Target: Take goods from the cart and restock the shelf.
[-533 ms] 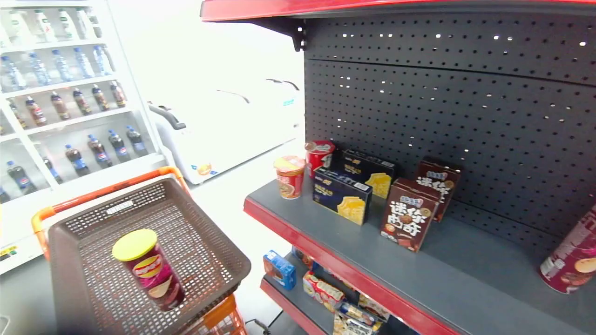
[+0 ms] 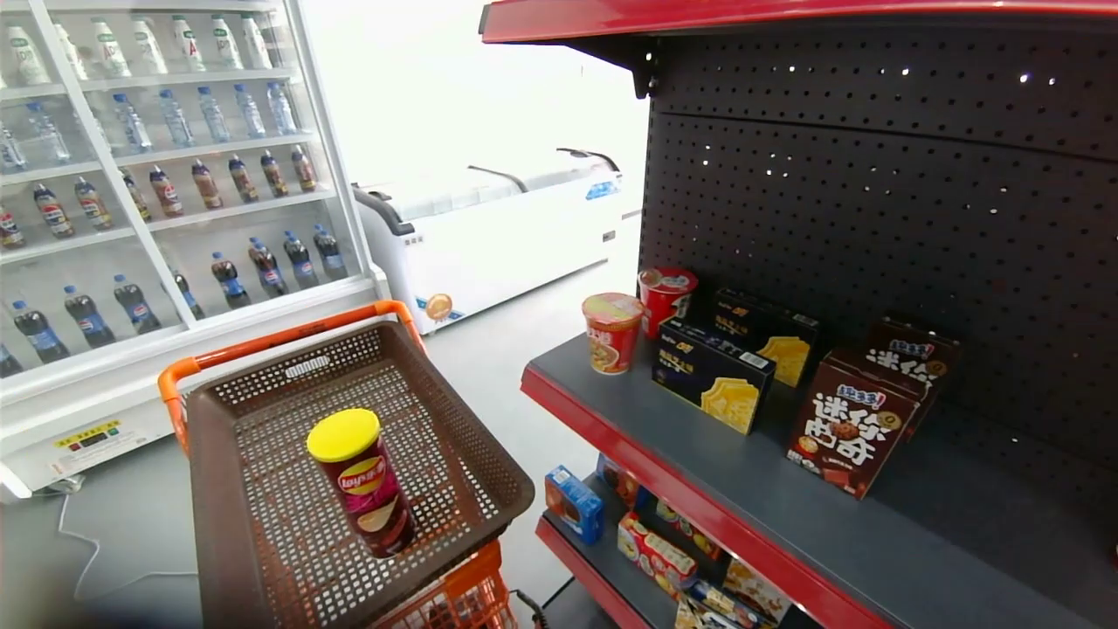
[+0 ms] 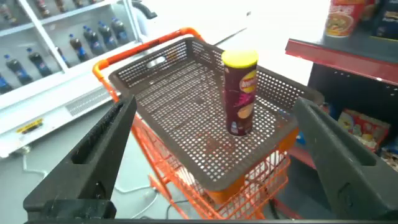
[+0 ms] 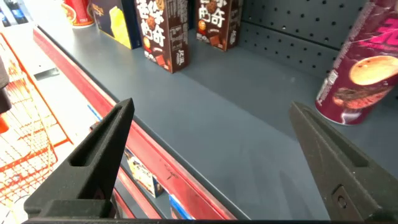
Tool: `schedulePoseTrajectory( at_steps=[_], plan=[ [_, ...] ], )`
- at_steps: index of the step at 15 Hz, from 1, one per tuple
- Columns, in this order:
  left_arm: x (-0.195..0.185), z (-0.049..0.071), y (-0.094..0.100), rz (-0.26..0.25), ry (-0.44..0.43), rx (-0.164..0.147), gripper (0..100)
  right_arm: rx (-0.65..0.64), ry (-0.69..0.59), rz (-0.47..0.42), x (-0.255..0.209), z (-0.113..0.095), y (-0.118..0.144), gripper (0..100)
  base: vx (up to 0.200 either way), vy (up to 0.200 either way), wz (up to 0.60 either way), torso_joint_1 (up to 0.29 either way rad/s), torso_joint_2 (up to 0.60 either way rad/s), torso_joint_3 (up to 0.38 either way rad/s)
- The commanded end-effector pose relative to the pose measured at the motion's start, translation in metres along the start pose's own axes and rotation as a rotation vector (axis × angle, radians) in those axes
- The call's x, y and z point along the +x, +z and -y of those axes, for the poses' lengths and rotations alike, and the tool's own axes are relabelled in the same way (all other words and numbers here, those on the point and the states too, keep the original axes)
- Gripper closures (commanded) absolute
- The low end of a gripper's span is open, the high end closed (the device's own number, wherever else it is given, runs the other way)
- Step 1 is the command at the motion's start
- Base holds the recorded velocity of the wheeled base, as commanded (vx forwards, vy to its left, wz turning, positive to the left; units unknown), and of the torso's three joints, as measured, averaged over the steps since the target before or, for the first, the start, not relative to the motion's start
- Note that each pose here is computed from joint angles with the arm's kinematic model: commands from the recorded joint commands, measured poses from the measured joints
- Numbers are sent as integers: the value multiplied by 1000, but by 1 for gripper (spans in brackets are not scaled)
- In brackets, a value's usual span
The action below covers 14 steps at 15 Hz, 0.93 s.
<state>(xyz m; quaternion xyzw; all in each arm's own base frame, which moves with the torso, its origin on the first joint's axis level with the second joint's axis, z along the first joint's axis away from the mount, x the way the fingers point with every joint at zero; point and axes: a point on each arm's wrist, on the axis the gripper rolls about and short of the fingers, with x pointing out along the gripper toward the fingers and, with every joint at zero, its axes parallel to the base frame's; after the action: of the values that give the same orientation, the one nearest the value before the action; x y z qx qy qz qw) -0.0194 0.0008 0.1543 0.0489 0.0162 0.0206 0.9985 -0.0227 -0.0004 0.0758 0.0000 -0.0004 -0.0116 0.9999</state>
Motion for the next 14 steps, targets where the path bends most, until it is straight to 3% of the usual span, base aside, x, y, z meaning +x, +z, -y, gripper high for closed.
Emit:
schedulePoseTrajectory(
  at_steps=[1,2,3,4,5,7,8,10,14],
  plan=[
    [74,-8,81,-210,106,42,0,0,0,1,0,0,0,0,0,0,0,0,0,0],
    [86,-5,86,-246,57,59,0,0,0,1,0,0,0,0,0,0,0,0,0,0],
    [107,-4,85,-318,42,70,0,0,0,1,0,0,0,0,0,0,0,0,0,0],
    [119,-2,82,-348,3,55,0,0,0,1,0,0,0,0,0,0,0,0,0,0],
    [126,-6,80,-366,-43,20,0,0,0,1,0,0,0,0,0,0,0,0,0,0],
    [144,-29,57,-455,-198,-93,0,0,0,1,0,0,0,0,0,0,0,0,0,0],
    [153,-39,41,-500,-275,-103,0,0,0,1,0,0,0,0,0,0,0,0,0,0],
    [168,-45,10,-568,-406,-78,0,0,0,1,0,0,0,0,0,0,0,0,0,0],
    [193,-51,-26,-578,-427,-63,0,0,0,1,0,0,0,0,0,0,0,0,0,0]
  ],
)
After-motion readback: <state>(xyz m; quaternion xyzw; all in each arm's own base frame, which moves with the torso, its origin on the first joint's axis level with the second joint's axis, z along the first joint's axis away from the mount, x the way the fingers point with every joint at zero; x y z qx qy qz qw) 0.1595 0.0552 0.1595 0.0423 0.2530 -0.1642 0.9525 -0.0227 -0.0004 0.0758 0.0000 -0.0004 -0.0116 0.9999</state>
